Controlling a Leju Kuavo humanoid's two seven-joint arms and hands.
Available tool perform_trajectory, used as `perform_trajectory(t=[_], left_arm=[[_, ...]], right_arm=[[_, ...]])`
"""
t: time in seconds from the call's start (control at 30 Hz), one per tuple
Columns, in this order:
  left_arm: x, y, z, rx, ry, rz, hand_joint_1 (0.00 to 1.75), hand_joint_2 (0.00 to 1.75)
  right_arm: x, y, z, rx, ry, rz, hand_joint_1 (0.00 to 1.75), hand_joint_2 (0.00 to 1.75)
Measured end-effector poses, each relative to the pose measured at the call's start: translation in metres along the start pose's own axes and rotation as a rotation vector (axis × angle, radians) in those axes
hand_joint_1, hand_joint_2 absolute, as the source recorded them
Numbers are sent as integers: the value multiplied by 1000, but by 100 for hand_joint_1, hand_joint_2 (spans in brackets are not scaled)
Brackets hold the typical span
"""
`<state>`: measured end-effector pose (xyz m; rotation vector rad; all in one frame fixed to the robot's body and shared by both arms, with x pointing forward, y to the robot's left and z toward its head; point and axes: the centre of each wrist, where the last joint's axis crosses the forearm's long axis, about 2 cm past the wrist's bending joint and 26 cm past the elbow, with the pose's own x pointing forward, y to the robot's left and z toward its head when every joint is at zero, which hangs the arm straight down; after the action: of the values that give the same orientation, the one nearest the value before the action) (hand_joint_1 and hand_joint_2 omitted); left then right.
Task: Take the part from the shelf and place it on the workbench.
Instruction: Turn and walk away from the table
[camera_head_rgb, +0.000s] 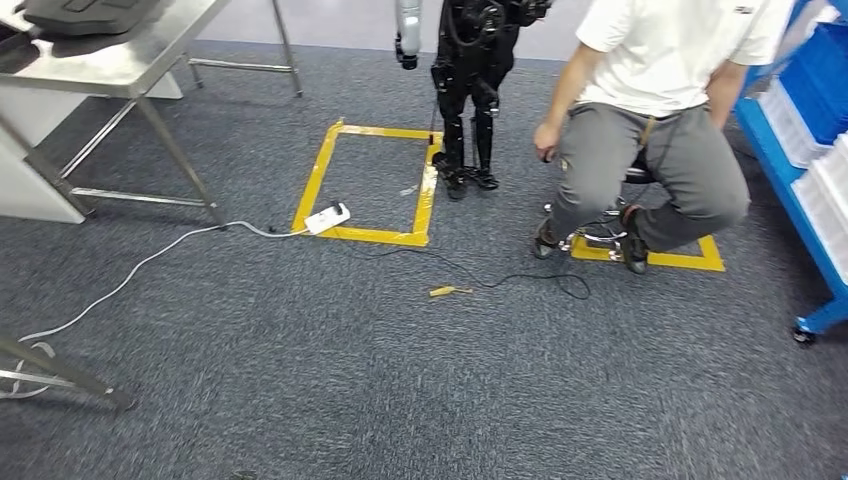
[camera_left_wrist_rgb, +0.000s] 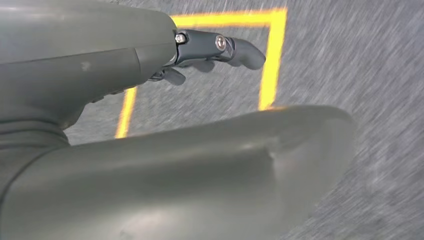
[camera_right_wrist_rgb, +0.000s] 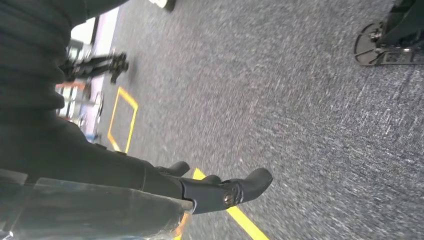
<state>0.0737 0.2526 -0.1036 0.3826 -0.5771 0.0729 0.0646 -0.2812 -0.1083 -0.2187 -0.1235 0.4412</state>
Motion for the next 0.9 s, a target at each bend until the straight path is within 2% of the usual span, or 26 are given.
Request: perform_trajectory(t=[0.1,0.4,0.9], left_arm=[[-1,2,-2,-67,94,-13,0,0],[-1,2,-2,-195,199,-26,0,0],[1,6,-5,-223,227,-60,0,0]], right_arm=[[0,-1,0,6,-3,-8,0,175],[-11,-15,-4,29,10,-62,0,175],[-19,-26,-6,52,25,-124,0,175]])
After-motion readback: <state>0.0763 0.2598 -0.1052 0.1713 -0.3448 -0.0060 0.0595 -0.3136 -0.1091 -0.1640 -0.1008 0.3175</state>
